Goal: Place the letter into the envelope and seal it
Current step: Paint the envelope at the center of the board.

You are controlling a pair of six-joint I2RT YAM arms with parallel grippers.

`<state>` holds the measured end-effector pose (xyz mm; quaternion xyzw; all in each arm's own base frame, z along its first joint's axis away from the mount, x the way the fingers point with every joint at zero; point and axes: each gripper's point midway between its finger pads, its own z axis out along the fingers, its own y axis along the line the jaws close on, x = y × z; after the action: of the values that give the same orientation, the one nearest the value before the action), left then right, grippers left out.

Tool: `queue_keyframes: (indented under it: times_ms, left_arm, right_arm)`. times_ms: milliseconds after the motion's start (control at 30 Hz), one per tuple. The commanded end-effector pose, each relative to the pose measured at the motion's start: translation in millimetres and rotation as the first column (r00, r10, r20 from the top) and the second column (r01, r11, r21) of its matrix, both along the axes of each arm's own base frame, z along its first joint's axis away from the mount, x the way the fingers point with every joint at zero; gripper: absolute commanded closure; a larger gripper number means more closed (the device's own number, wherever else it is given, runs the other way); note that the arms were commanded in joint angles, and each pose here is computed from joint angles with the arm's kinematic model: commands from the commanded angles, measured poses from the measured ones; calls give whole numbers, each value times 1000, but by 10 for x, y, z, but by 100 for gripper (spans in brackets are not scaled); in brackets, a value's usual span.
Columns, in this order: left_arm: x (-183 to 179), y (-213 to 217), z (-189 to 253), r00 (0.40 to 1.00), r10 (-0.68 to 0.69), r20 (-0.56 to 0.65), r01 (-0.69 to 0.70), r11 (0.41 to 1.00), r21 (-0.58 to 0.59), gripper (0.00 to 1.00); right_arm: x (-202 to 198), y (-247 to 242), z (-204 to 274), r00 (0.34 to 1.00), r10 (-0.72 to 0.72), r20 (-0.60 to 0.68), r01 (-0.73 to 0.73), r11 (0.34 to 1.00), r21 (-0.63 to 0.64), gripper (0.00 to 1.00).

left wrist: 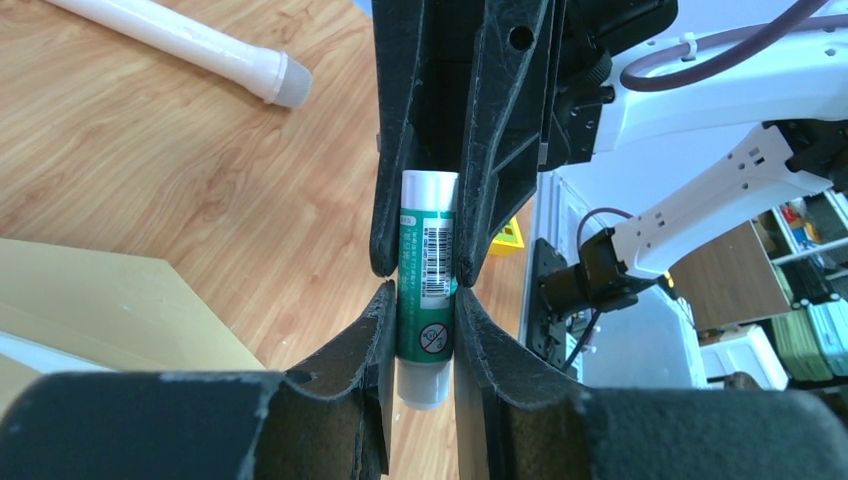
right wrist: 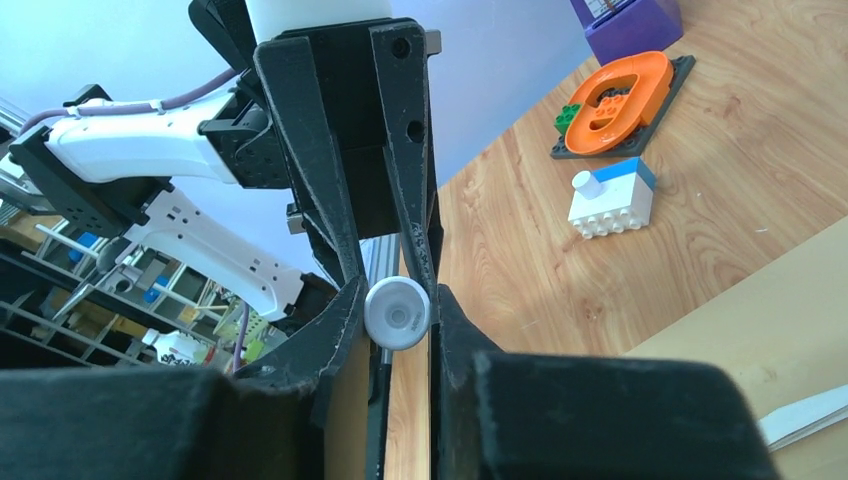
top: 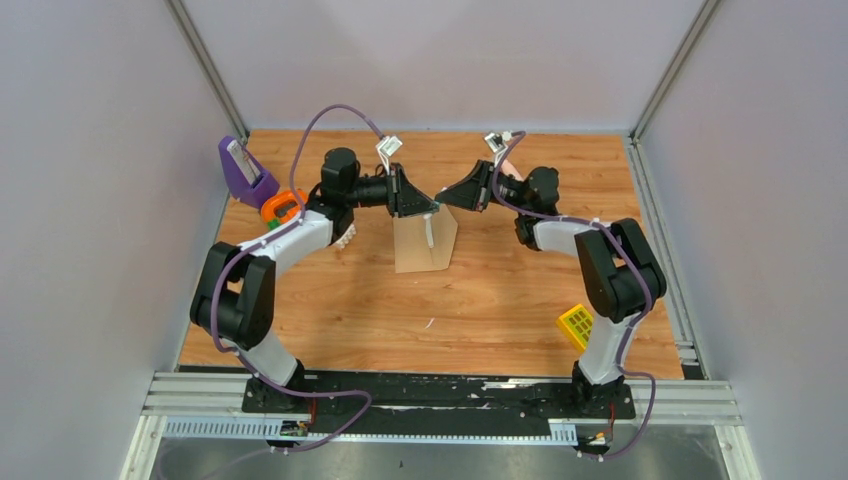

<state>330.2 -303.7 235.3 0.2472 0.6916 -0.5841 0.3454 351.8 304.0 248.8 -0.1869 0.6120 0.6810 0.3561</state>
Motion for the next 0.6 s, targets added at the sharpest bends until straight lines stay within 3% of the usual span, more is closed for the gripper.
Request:
queue_keyframes:
  times_ms: [0,33,67,133,200,400,567]
  left_arm:
    - [-7,3,139,999,2,48,-1,1000,-15,73]
    - [-13,8,152,999,0,55,1,1000,-10,62]
    - [-14,16,155,998,-2,69,3,1000,-4,39]
    - [-23,53,181,996,2,90,-3,1000,10,8]
    - [11,154,238,993,26,112,-28,999,19,1]
    - [414,723,270,974,210,84,-212,977,18,0]
    - [646,937,-227,952,305,-35,-302,951,71,0]
  right_arm:
    - [1,58,132,998,30,63,-31,999,11,95]
    - [14,57,142,997,32,63,-33,999,8,98]
    - [23,61,150,997,36,67,-36,999,3,100]
    - [54,56,170,996,39,77,-38,999,-14,100]
    - [88,52,228,992,45,119,-41,999,-35,100]
    - [370,-10,154,965,-10,260,50,988,-149,100]
    - [634,-21,-115,950,-55,308,134,961,-243,100]
